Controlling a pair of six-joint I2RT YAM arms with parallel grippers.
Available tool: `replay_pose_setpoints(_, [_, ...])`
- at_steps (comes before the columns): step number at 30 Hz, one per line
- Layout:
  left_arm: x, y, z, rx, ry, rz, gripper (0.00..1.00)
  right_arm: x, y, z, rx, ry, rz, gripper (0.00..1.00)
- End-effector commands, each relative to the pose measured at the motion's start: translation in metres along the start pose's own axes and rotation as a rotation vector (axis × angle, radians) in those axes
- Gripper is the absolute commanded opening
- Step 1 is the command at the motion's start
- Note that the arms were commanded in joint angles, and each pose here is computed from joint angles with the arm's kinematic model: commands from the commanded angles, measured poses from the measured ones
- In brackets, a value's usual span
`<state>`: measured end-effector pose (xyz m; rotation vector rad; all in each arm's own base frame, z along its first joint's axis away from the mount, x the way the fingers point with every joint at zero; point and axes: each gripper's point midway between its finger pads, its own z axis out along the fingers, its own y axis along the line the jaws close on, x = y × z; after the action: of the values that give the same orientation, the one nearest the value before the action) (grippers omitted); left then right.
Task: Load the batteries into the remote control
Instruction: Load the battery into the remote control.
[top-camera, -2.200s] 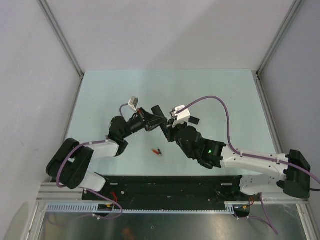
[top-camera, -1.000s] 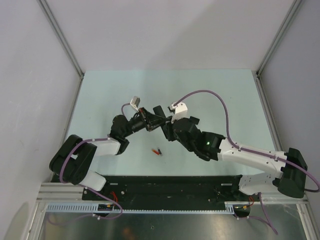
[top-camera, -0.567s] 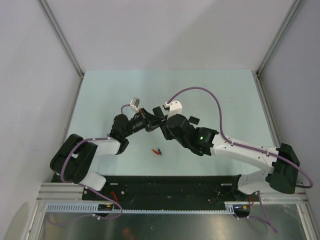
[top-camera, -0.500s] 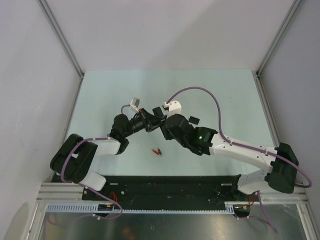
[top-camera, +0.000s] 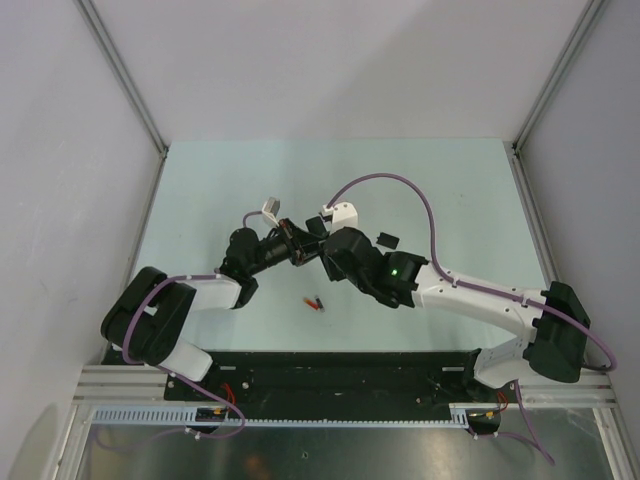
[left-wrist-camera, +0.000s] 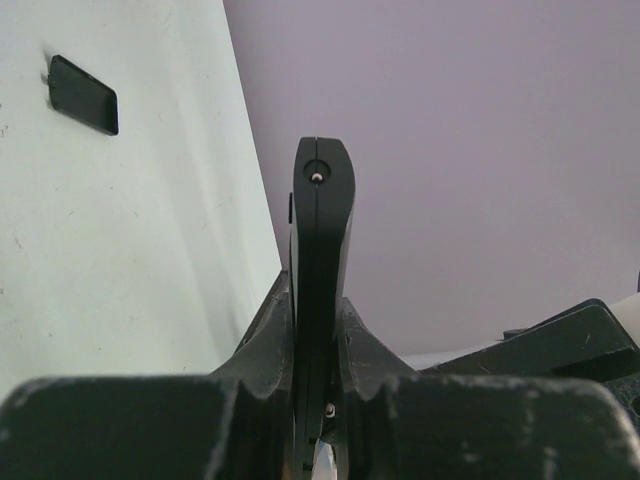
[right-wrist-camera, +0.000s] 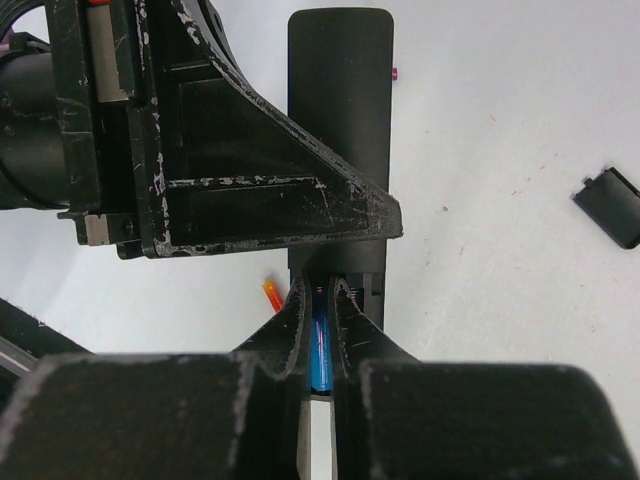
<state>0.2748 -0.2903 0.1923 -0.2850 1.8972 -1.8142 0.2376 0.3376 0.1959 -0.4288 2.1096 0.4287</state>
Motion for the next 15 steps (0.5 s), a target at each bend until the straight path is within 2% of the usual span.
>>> replay_pose_setpoints(1, [-0.012, -0.109, -0.003, 0.349, -0.043, 0.139, 0.0, 0.061, 0.021, -0.001, -0.093, 0.216, -0.041, 0.08])
replay_pose_setpoints(9, [-0.01, -0.105, -0.004, 0.348, -0.042, 0.131, 0.0, 0.041, 0.018, -0.006, -0.068, 0.153, 0.001, 0.19])
replay_pose_setpoints(15, [-0.009, -0.1, -0.005, 0.339, -0.043, 0.12, 0.0, 0.026, 0.014, -0.01, -0.045, 0.096, 0.029, 0.22])
